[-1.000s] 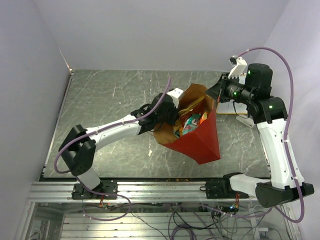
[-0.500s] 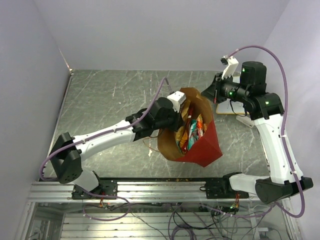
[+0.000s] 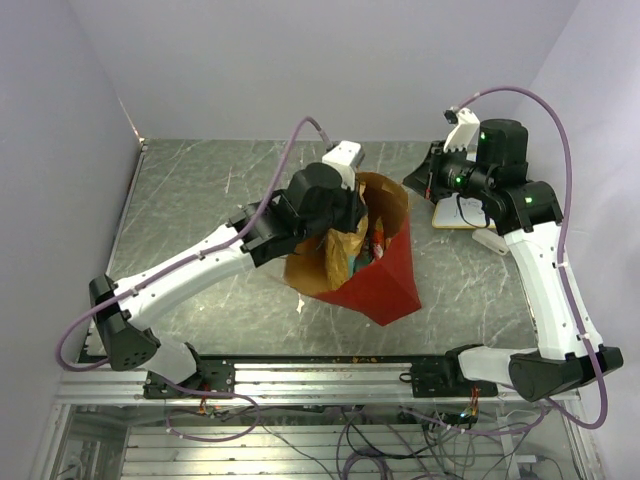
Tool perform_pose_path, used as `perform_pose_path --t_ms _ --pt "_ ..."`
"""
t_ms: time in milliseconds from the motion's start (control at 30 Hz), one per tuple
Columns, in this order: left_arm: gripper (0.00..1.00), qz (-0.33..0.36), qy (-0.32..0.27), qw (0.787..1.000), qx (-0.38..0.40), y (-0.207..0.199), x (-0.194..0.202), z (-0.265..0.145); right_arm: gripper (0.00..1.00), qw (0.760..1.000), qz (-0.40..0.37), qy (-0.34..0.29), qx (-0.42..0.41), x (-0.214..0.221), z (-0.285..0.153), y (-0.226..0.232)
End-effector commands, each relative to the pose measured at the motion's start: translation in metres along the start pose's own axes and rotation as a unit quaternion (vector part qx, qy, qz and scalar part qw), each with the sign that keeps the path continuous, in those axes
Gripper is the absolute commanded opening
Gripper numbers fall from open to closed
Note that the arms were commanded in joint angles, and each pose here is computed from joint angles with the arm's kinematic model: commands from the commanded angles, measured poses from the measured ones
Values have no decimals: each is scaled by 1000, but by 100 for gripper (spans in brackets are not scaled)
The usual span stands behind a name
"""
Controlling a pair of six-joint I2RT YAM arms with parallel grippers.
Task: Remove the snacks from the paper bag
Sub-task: Take out the snack from the paper bag.
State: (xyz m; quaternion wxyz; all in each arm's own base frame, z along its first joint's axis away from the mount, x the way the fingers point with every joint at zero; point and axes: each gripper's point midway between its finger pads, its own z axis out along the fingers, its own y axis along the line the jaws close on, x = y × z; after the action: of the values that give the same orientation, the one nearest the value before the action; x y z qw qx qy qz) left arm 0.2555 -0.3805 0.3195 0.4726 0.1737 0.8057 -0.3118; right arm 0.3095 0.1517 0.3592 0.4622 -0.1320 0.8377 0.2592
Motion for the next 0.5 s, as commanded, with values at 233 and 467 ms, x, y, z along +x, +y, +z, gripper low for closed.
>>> perform_pose_path --t_ms 233,467 --pt "7 -4 -145 988 48 -40 -129 -67 0 998 22 -53 -13 -15 -9 11" --pt "7 -4 -199 980 10 -29 -192 -97 0 998 30 -58 9 -12 -15 5"
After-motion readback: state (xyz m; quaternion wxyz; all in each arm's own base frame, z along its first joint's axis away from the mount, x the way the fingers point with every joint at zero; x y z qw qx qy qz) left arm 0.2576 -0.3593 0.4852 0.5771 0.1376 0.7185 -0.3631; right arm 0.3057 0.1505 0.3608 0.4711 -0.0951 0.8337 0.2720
